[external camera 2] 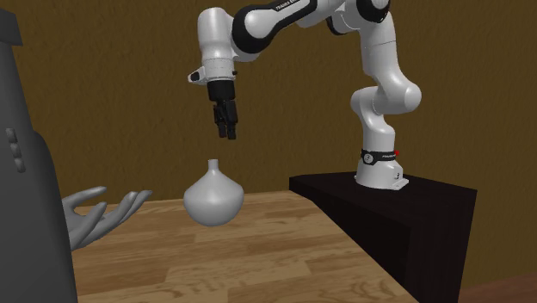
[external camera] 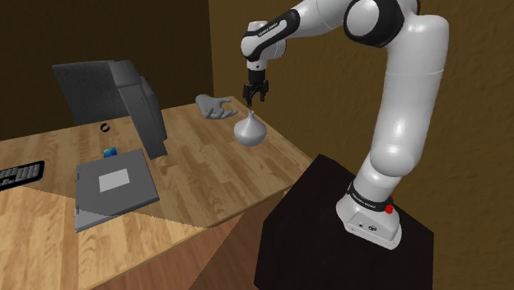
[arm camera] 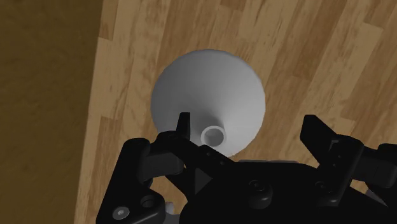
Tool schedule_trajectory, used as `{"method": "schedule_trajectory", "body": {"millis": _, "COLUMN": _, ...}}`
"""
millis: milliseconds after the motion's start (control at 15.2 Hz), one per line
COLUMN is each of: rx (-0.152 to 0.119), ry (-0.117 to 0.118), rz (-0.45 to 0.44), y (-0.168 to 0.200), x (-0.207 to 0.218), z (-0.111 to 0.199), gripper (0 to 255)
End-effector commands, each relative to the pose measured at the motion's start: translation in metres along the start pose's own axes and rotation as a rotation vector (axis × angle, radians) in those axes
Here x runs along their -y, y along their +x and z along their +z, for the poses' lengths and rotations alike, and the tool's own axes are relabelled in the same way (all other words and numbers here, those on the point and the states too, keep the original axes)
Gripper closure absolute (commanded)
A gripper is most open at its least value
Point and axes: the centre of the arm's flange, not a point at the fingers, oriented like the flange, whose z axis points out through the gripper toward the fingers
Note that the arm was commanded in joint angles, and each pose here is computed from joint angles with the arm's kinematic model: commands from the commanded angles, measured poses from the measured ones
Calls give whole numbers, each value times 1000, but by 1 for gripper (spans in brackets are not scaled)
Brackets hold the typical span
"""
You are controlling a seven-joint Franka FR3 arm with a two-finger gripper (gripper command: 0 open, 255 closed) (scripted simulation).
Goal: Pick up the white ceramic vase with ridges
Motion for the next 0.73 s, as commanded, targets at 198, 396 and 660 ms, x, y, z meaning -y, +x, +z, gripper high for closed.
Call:
{"method": "schedule_trajectory", "body": {"millis": 198, "rx": 9, "ry": -13, "rz": 9, "y": 54, "x": -17, "z": 37, "gripper": 0}}
{"method": "schedule_trajectory", "body": {"millis": 396, "rx": 10, "ry": -14, "rz": 10, "y": 58, "x": -18, "z": 50, "gripper": 0}}
{"method": "schedule_trajectory", "body": {"millis": 660, "rx": 10, "ry": -14, "rz": 10, "y": 60, "x": -19, "z": 71, "gripper": 0}}
